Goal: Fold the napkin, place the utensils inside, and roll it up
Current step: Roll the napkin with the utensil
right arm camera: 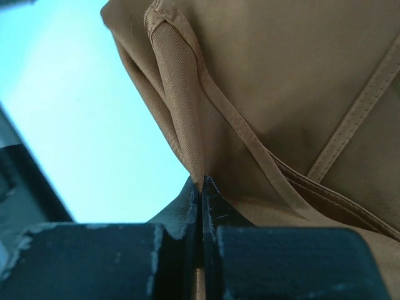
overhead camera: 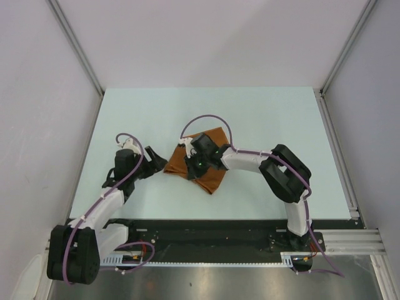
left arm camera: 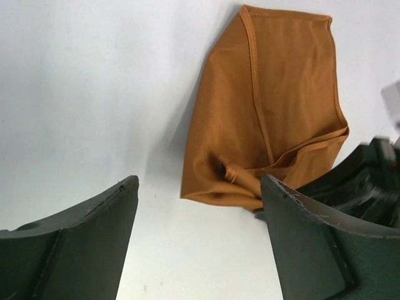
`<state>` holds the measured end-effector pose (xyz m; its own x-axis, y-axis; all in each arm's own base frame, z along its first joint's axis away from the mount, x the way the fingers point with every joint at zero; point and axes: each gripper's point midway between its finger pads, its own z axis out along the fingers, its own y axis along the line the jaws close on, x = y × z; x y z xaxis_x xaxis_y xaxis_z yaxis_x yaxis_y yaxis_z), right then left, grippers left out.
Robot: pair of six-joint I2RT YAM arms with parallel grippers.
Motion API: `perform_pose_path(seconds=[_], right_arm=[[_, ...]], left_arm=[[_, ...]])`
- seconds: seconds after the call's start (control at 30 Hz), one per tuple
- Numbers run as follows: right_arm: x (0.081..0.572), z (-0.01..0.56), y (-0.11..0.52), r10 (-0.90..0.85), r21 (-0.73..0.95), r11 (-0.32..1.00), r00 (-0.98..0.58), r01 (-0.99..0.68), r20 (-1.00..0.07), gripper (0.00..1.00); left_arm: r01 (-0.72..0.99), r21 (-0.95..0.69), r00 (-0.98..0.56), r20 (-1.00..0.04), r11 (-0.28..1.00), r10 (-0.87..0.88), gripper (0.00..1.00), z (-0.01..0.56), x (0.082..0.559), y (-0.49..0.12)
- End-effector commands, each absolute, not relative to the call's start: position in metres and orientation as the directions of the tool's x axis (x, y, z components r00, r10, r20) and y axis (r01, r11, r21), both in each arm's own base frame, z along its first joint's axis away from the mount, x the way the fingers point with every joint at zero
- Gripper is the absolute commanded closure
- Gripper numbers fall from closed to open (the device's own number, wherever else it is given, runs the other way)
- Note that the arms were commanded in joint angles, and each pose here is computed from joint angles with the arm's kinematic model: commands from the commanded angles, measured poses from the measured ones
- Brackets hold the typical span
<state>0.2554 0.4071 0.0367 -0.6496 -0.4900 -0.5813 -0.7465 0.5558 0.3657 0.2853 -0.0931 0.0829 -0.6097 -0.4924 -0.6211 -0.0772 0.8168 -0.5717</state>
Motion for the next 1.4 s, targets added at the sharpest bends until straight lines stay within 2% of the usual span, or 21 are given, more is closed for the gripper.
perform_pose_path(seconds=[0.0,0.13,0.33,0.47,0.67,0.8,1.13,1.37], right_arm=[[0.249,0.053,0.413,-0.443,0.611,0.460,-0.762,-0.645,-0.472,1.00],[0.260,0.047,0.403,-0.415,0.702,0.450,-0.825,-0.552,-0.384,1.00],[0.273,0.025,0.389,-0.422,0.733,0.478,-0.858,-0.484,-0.292,1.00],[0.277,0.021,0.387,-0.419,0.740,0.481,-0.865,-0.470,-0.276,1.00],[0.279,0.009,0.383,-0.412,0.747,0.497,-0.878,-0.441,-0.244,1.00],[0.280,0.008,0.382,-0.410,0.748,0.502,-0.881,-0.435,-0.237,1.00],[0.281,0.002,0.380,-0.410,0.738,0.522,-0.885,-0.427,-0.223,1.00],[0.281,0.000,0.379,-0.405,0.734,0.534,-0.889,-0.420,-0.214,1.00]], left_arm=[[-0.031,-0.543,-0.638,-0.635,0.839,-0.435,0.17,0.077,0.283,-0.099],[0.047,-0.570,-0.659,-0.634,0.820,-0.403,0.17,0.077,0.281,-0.116],[0.131,-0.557,-0.658,-0.668,0.820,-0.348,0.16,0.088,0.277,-0.133],[0.171,-0.582,-0.690,-0.647,0.795,-0.325,0.16,0.091,0.267,-0.147],[0.271,-0.697,-0.766,-0.573,0.664,-0.289,0.16,0.099,0.254,-0.186],[0.256,-0.729,-0.812,-0.519,0.635,-0.268,0.16,0.090,0.262,-0.201],[0.305,-0.772,-0.777,-0.540,0.558,-0.324,0.16,0.110,0.296,-0.220],[0.288,-0.769,-0.778,-0.535,0.571,-0.328,0.16,0.094,0.308,-0.222]])
